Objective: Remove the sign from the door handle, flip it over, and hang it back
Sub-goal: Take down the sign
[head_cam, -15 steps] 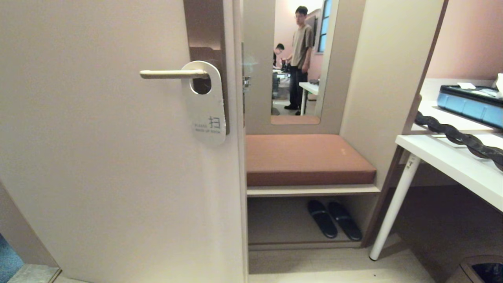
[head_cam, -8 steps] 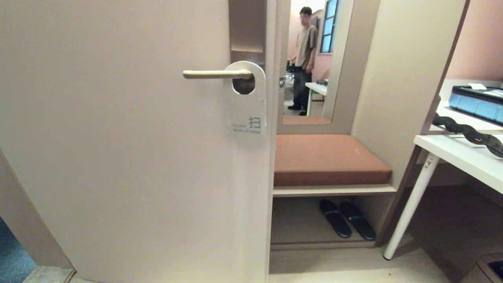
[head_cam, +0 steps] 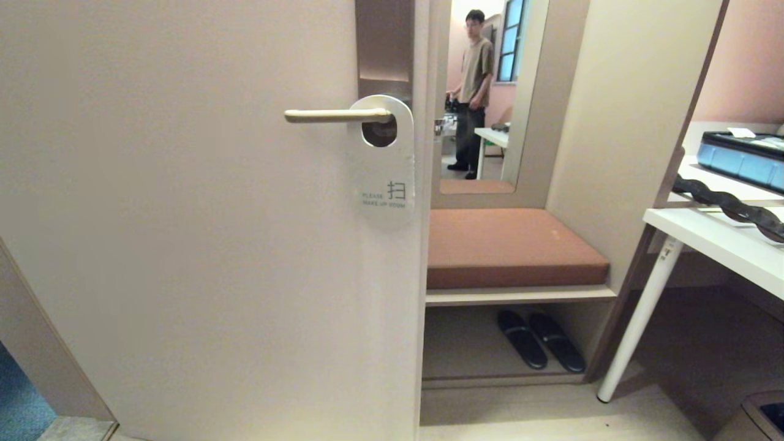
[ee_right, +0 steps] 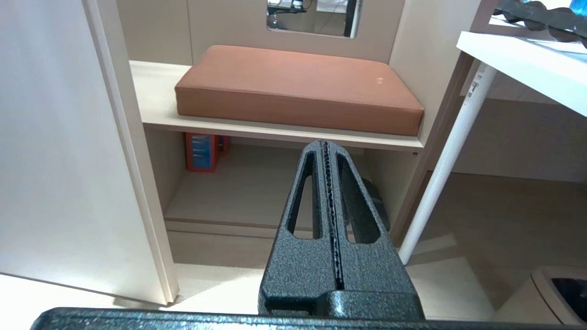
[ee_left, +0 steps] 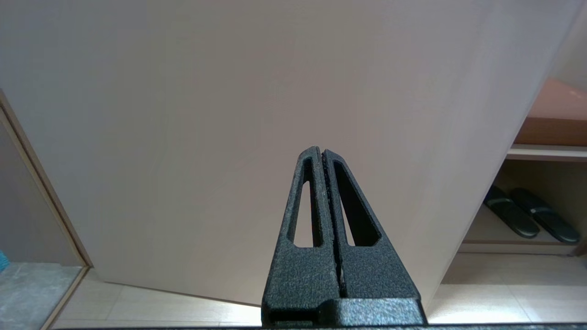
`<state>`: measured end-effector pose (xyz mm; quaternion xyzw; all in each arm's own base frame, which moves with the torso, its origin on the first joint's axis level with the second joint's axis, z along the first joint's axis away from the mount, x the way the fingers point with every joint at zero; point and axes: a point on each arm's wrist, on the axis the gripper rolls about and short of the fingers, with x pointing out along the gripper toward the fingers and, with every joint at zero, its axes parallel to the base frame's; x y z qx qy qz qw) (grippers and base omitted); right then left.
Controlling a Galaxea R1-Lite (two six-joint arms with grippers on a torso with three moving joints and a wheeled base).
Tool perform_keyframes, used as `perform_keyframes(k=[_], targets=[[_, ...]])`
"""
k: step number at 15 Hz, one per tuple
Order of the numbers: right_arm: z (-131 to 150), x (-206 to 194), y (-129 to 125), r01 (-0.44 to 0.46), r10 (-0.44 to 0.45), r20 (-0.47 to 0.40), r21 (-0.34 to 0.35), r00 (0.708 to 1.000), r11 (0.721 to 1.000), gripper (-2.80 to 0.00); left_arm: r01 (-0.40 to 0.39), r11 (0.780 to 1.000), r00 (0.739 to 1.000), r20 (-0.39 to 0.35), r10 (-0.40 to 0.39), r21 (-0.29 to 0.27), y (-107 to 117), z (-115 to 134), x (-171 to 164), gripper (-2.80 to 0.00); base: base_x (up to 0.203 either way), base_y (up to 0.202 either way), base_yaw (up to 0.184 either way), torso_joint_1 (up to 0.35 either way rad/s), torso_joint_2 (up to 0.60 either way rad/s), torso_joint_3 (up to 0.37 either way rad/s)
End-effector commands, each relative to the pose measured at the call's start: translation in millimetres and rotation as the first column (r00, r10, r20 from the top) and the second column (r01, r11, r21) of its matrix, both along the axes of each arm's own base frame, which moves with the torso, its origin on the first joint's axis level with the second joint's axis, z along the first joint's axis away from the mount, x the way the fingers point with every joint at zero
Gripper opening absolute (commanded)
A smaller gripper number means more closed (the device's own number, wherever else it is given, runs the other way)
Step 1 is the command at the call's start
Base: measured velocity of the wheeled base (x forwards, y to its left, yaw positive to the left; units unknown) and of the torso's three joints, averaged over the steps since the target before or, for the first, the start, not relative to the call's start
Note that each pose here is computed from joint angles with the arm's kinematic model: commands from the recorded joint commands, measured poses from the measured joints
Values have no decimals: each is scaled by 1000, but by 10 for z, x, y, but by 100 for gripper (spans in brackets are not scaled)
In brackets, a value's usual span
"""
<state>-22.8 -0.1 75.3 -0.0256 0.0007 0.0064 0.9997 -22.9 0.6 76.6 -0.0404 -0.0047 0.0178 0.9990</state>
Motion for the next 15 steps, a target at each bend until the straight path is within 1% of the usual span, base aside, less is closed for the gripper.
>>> perform_keyframes(k=[1,15], targets=[[0,0,0,-1,1,0,-1,1000,1000,-280,-1,1000,1000,0,1,-1,0,-1,0,-280,0,0,0,0,0,0],[0,0,0,-3,3,0,-2,1000,1000,-280,-1,1000,1000,0,1,-1,0,-1,0,-280,0,0,0,0,0,0]])
